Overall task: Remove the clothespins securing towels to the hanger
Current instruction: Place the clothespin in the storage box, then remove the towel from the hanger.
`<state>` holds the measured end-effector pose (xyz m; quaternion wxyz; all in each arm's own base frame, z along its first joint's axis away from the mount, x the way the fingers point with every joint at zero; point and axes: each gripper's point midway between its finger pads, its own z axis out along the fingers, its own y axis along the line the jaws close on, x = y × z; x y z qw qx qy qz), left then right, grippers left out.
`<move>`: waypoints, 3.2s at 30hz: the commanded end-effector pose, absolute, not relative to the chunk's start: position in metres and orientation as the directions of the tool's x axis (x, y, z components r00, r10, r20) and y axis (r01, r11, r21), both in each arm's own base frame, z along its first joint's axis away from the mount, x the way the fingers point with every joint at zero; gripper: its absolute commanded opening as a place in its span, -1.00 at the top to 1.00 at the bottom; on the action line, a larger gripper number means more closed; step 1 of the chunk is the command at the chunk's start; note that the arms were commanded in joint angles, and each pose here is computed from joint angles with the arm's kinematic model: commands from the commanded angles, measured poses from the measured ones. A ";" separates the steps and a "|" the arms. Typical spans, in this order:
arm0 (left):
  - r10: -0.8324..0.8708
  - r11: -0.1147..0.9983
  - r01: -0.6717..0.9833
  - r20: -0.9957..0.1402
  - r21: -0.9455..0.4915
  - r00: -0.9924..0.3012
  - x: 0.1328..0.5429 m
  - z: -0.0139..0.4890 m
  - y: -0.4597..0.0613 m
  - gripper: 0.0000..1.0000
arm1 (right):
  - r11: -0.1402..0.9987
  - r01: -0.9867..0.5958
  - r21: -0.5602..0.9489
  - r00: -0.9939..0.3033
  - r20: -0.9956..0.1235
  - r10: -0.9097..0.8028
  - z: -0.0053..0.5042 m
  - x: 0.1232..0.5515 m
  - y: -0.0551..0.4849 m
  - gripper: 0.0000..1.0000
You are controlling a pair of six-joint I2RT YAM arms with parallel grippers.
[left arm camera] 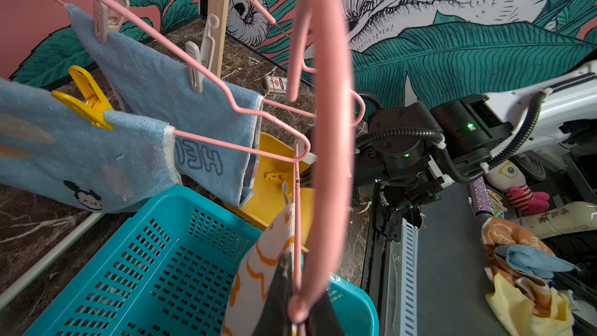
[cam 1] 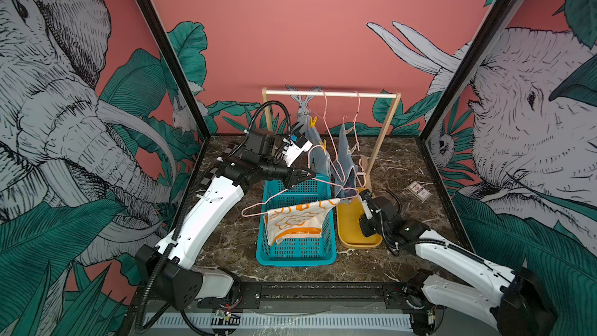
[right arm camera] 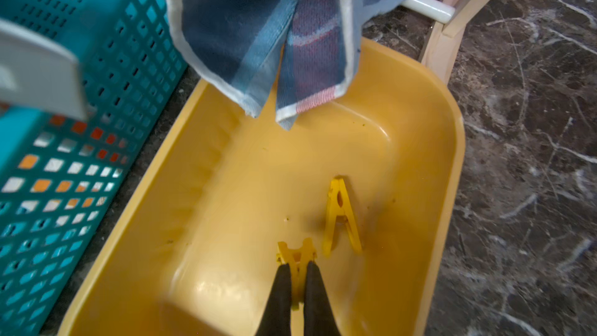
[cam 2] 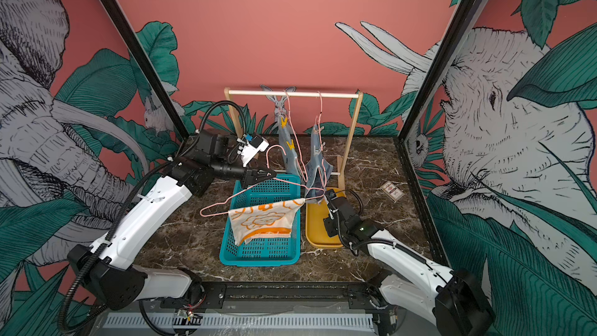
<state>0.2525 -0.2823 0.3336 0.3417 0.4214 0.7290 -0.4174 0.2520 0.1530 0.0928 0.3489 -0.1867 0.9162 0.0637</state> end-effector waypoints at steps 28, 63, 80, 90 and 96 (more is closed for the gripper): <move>0.321 0.271 0.912 -0.865 -0.308 -0.387 0.242 0.343 -0.278 1.00 | 0.939 -0.339 0.056 -0.652 -0.734 -0.192 0.096 0.278 0.149 0.12; 0.302 0.267 0.914 -0.875 -0.304 -0.379 0.242 0.351 -0.280 1.00 | 0.570 -0.743 0.351 -0.391 -0.919 0.057 0.209 0.212 0.232 0.19; 0.302 0.266 0.915 -0.875 -0.304 -0.379 0.239 0.351 -0.278 1.00 | 0.607 -0.741 0.286 -0.351 -0.936 0.013 0.212 0.235 0.253 0.23; 0.303 0.270 0.913 -0.874 -0.305 -0.381 0.241 0.350 -0.279 1.00 | 0.591 -0.751 0.294 -0.342 -0.939 0.031 0.223 0.237 0.259 0.48; 0.304 0.272 0.913 -0.873 -0.305 -0.382 0.242 0.349 -0.278 1.00 | 0.580 -0.758 0.297 -0.341 -0.940 0.037 0.227 0.234 0.261 0.73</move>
